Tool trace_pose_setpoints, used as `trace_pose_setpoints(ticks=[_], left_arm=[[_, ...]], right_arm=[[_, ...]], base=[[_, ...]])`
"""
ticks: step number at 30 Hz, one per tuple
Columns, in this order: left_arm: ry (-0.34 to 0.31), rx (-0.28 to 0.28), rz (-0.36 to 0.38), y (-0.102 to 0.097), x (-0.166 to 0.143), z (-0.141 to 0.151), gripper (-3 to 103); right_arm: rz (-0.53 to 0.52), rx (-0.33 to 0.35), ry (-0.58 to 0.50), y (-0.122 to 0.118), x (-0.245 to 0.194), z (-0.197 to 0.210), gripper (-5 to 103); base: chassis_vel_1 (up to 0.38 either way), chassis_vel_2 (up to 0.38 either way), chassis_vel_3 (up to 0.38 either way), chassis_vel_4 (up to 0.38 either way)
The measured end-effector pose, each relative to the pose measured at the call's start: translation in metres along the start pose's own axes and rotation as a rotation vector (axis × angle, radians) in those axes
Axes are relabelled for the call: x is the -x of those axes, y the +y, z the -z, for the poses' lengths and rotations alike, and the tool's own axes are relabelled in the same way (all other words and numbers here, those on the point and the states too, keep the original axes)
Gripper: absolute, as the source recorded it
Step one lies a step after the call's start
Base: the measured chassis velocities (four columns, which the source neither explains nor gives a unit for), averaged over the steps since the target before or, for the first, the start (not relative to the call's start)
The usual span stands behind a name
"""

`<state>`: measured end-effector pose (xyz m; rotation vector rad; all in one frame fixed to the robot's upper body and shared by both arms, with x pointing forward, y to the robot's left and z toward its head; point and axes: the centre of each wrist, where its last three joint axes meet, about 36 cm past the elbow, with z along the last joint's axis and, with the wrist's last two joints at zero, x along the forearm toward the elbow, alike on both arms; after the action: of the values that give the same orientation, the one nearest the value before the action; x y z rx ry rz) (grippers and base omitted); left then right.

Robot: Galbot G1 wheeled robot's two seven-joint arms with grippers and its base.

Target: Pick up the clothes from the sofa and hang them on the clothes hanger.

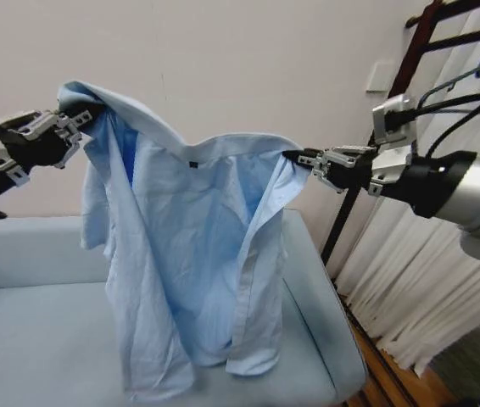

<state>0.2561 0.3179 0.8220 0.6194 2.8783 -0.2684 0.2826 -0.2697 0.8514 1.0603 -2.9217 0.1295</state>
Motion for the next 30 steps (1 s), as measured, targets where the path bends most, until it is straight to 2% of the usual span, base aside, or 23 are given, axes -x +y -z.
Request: trace_pose_setpoints(ticks=[1,3,5,6,7,9,10,11,12,14,15,18,19,22,23,27,28,30], left_arm=[[0.0,0.0,0.0,0.0,0.0,0.0,3],[0.093,-0.089,0.061,0.008,0.009,-0.019,3],[0.195,-0.193,0.09,0.017,0.018,-0.048,3],[0.195,-0.193,0.09,0.017,0.018,-0.048,3],[0.248,-0.247,0.092,0.022,0.021,-0.065,3],[0.347,-0.303,0.082,0.025,0.027,-0.098,3],[0.379,-0.315,0.072,0.026,0.032,-0.117,3],[0.379,-0.315,0.072,0.026,0.032,-0.117,3],[0.396,-0.322,0.07,0.033,0.039,-0.134,3],[0.413,-0.314,0.116,0.064,0.061,-0.171,3],[0.413,-0.314,0.116,0.064,0.061,-0.171,3],[0.424,-0.242,0.206,0.104,0.091,-0.236,3],[0.424,-0.242,0.206,0.104,0.091,-0.236,3],[0.457,-0.175,0.267,0.126,0.121,-0.3,3],[0.457,-0.175,0.267,0.126,0.121,-0.3,3],[0.52,-0.099,0.302,0.141,0.167,-0.381,3],[0.52,-0.099,0.302,0.141,0.167,-0.381,3],[0.537,-0.047,0.308,0.145,0.19,-0.415,3]], right_arm=[[0.0,0.0,0.0,0.0,0.0,0.0,1],[-0.017,0.019,0.057,0.0,0.006,-0.009,1],[-0.017,0.051,0.127,-0.002,0.019,-0.023,1],[-0.017,0.051,0.127,-0.002,0.019,-0.023,1],[-0.015,0.072,0.164,-0.005,0.029,-0.034,1],[-0.022,0.097,0.23,-0.014,0.053,-0.062,1],[-0.031,0.095,0.253,-0.021,0.068,-0.081,1],[-0.031,0.095,0.253,-0.021,0.068,-0.081,1],[-0.045,0.075,0.271,-0.029,0.085,-0.105,1],[-0.076,0.032,0.296,-0.05,0.123,-0.154,1],[-0.076,0.032,0.296,-0.05,0.123,-0.154,1],[-0.106,-0.056,0.286,-0.076,0.17,-0.213,1],[-0.106,-0.056,0.286,-0.076,0.17,-0.213,1],[-0.12,-0.086,0.296,-0.091,0.21,-0.256,1],[-0.12,-0.086,0.296,-0.091,0.21,-0.256,1],[-0.152,-0.123,0.34,-0.116,0.245,-0.313,1],[-0.152,-0.123,0.34,-0.116,0.245,-0.313,1],[-0.176,-0.153,0.351,-0.125,0.258,-0.341,1]], base=[[0.0,0.0,0.0,0.0],[0.0,0.0,0.0,0.0],[0.0,0.0,0.0,0.0],[0.0,0.0,0.0,0.0],[0.0,0.0,0.0,0.0],[0.0,0.0,0.0,0.0],[0.0,0.0,0.0,0.0],[0.0,0.0,0.0,0.0],[0.0,0.0,0.0,0.0],[0.0,0.0,0.0,0.0],[0.0,0.0,0.0,0.0],[0.0,0.0,0.0,0.0],[0.0,0.0,0.0,0.0],[0.0,0.0,0.0,0.0],[0.0,0.0,0.0,0.0],[0.0,0.0,0.0,0.0],[0.0,0.0,0.0,0.0],[0.0,0.0,0.0,0.0]])
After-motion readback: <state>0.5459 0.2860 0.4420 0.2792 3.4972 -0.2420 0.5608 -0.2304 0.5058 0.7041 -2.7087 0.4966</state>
